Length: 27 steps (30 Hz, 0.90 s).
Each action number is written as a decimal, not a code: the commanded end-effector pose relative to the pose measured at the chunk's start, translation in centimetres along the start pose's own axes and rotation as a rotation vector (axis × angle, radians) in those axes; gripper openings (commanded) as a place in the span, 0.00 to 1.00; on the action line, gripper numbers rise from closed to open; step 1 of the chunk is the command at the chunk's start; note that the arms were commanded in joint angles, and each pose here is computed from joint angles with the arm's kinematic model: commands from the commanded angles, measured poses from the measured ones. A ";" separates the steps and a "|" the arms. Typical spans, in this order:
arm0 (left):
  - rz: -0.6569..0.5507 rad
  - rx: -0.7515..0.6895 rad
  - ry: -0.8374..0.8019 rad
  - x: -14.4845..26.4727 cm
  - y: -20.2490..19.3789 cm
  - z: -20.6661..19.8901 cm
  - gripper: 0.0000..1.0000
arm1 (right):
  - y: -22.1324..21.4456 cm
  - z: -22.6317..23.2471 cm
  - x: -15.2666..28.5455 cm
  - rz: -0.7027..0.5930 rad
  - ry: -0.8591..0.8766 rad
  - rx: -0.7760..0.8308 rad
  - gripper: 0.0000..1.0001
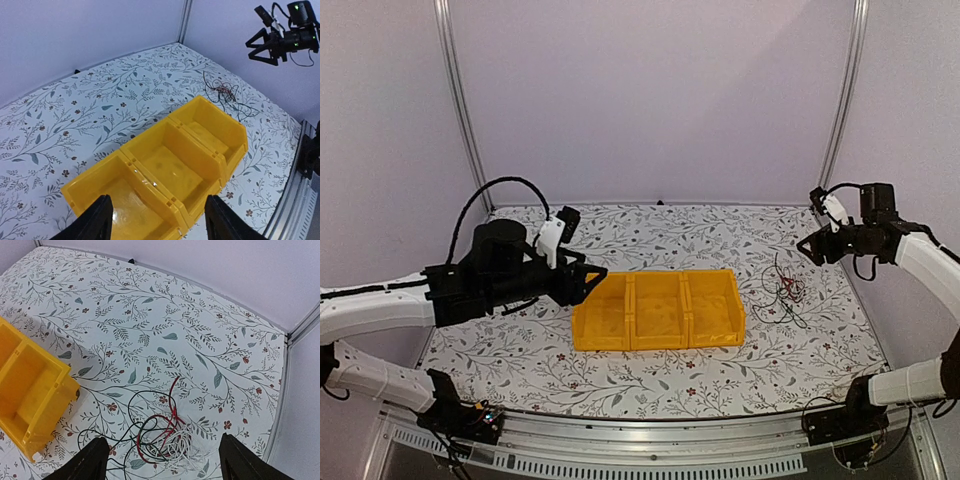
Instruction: Untangle the cables
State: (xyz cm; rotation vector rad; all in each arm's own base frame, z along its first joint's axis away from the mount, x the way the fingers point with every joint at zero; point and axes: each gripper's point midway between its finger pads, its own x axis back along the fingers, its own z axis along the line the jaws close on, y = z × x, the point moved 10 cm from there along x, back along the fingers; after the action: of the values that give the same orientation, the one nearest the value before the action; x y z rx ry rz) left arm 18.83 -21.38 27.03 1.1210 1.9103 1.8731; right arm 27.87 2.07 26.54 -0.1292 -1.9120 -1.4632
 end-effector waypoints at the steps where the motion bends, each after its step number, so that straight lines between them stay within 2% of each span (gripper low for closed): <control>1: 0.125 0.029 -0.079 -1.3 -1.6 -4.0 0.64 | 0.0 -0.6 -2.4 0.063 0.079 -0.027 0.78; 9: 0.211 0.093 -0.178 -4.1 -2.8 -9.8 0.65 | 0.3 -3.0 -8.9 0.145 0.150 -0.106 0.67; 14: 0.241 0.073 -0.221 -5.3 -3.1 -12.5 0.66 | -0.6 -4.3 -12.9 0.221 0.158 -0.145 0.62; 27: 0.252 0.076 -0.218 -6.3 -3.2 -14.0 0.68 | -1.8 -5.7 -18.4 0.251 0.203 -0.212 0.53</control>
State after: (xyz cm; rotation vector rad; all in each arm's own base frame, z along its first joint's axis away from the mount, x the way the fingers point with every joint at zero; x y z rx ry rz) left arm 13.17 -34.78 23.19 1.5971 1.7821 1.7521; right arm 41.89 2.33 14.97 -0.3305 -1.5377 -1.3994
